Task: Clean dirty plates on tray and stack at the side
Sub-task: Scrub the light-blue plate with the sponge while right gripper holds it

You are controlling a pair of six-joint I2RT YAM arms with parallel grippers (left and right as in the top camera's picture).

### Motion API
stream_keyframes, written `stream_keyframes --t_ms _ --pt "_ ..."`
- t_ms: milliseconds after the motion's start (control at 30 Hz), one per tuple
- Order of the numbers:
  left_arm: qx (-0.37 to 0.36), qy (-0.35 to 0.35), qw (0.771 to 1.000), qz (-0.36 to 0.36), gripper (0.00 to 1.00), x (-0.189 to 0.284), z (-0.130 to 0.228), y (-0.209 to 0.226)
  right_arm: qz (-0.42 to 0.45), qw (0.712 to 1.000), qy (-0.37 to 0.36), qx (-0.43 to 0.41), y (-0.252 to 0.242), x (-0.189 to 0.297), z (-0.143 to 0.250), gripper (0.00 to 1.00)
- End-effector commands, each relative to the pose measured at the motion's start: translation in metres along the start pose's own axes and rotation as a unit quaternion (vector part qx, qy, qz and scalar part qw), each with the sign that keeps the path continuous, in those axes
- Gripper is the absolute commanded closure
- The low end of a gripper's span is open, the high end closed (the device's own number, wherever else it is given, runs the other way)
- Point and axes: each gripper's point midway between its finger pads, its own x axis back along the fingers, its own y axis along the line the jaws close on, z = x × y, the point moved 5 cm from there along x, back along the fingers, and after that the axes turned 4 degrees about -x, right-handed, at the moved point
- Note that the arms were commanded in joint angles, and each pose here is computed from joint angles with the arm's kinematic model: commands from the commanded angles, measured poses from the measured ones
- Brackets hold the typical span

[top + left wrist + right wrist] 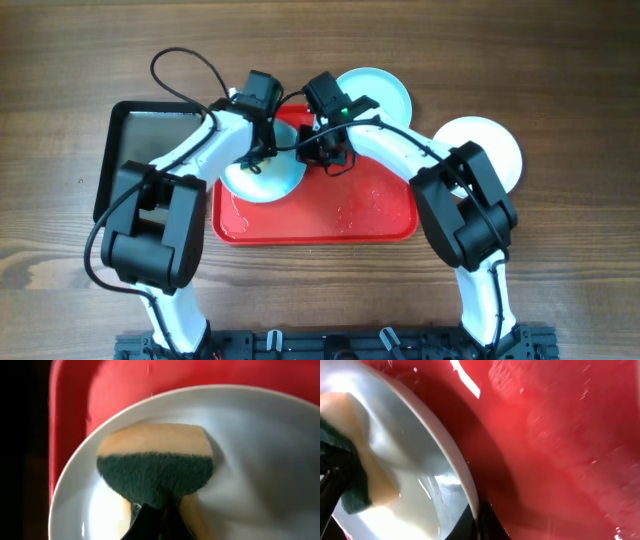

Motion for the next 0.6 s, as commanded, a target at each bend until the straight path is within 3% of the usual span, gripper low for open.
stream_keyframes --t_ms 0,133,233,333,400,467,567 --pt "-0.094 0.159 0.964 0.193 0.96 -0.015 0.063 -0.038 0.001 1.0 0.01 0.001 -0.003 -0.009 0.001 0.96" --pt "-0.132 0.162 0.923 0.324 0.96 0.002 0.067 -0.064 -0.001 1.0 0.014 0.002 -0.003 -0.009 0.002 0.96" --pt "-0.133 0.14 0.918 0.347 0.96 0.003 0.059 -0.071 -0.002 1.0 0.015 0.002 -0.003 -0.009 0.002 0.96" --pt "-0.107 0.097 0.928 0.342 0.96 -0.001 0.039 -0.074 -0.002 1.0 0.015 0.001 -0.003 -0.009 0.002 0.96" --pt "-0.059 0.072 0.951 0.295 0.96 -0.01 0.024 -0.065 -0.002 1.0 0.016 0.001 -0.003 -0.009 0.003 0.96" --pt "0.019 0.037 0.98 0.194 0.96 -0.024 0.007 -0.041 -0.001 1.0 0.016 0.001 -0.003 -0.009 0.003 0.95" --pt "0.106 -0.013 0.993 0.047 0.96 -0.034 -0.007 -0.001 -0.001 1.0 0.016 0.001 -0.003 -0.009 0.003 0.96"
